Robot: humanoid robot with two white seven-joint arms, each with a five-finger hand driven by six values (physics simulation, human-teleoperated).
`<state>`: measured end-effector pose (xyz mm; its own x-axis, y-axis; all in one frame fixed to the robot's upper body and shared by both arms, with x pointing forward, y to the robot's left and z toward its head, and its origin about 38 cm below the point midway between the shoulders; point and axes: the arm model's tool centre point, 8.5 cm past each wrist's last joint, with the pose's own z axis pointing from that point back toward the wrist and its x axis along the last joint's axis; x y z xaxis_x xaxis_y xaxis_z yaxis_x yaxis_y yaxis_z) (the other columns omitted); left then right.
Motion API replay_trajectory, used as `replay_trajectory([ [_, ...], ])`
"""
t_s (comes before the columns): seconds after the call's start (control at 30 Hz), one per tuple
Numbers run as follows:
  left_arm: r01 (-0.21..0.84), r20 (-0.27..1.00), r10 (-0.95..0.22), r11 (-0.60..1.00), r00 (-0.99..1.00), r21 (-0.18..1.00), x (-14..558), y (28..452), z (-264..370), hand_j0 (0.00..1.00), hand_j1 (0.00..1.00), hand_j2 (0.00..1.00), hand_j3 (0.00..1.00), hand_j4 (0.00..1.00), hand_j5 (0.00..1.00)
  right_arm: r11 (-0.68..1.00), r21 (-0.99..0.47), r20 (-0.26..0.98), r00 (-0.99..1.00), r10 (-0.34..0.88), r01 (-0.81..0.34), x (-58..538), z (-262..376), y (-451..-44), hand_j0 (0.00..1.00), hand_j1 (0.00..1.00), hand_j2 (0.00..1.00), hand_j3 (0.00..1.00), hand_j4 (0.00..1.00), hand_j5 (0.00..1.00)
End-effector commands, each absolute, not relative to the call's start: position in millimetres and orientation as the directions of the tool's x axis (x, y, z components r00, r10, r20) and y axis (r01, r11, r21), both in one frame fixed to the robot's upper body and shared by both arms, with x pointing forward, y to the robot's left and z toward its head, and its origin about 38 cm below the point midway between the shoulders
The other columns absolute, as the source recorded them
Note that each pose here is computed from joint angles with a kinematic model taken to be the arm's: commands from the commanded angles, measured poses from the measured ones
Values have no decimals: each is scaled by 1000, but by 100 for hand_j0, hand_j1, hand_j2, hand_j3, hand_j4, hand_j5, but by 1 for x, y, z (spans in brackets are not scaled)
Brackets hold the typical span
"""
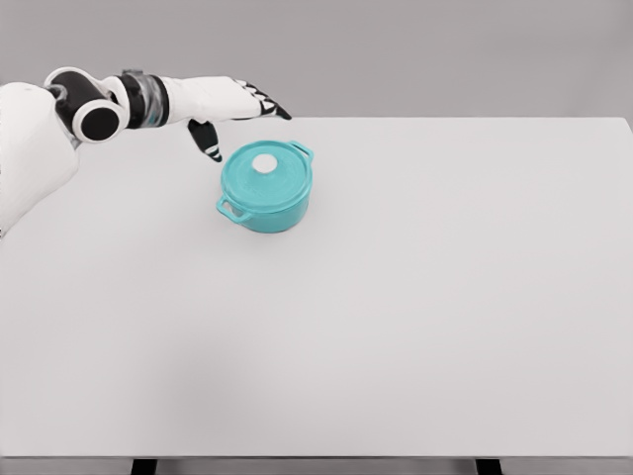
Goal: Open the lid of the pot with left arm
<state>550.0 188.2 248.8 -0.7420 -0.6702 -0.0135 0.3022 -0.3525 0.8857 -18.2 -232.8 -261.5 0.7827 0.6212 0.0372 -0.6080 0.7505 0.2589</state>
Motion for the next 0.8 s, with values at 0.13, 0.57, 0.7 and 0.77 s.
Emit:
replay_trajectory([
  [0.13, 307, -11, -659, -365, -752, 879, 551, 167, 239, 99, 99, 99, 99, 99, 99, 750, 259, 37, 783, 621, -608, -18, -261, -233, 100, 100, 100, 100, 100, 100],
  [0.57, 311, -17, -642, -394, -766, 865, 548, 161, 232, 86, 86, 86, 86, 86, 86, 750, 258, 38, 783, 621, -608, -17, -262, -233, 100, 100, 100, 100, 100, 100],
  [0.7, 306, -23, -640, -399, -768, 864, 549, 162, 237, 86, 86, 86, 86, 86, 86, 750, 258, 38, 783, 621, -608, -17, -262, -233, 100, 100, 100, 100, 100, 100],
  [0.77, 307, -25, -639, -402, -769, 863, 549, 162, 237, 83, 83, 83, 83, 83, 83, 750, 259, 37, 783, 621, -608, -18, -261, -233, 100, 100, 100, 100, 100, 100],
])
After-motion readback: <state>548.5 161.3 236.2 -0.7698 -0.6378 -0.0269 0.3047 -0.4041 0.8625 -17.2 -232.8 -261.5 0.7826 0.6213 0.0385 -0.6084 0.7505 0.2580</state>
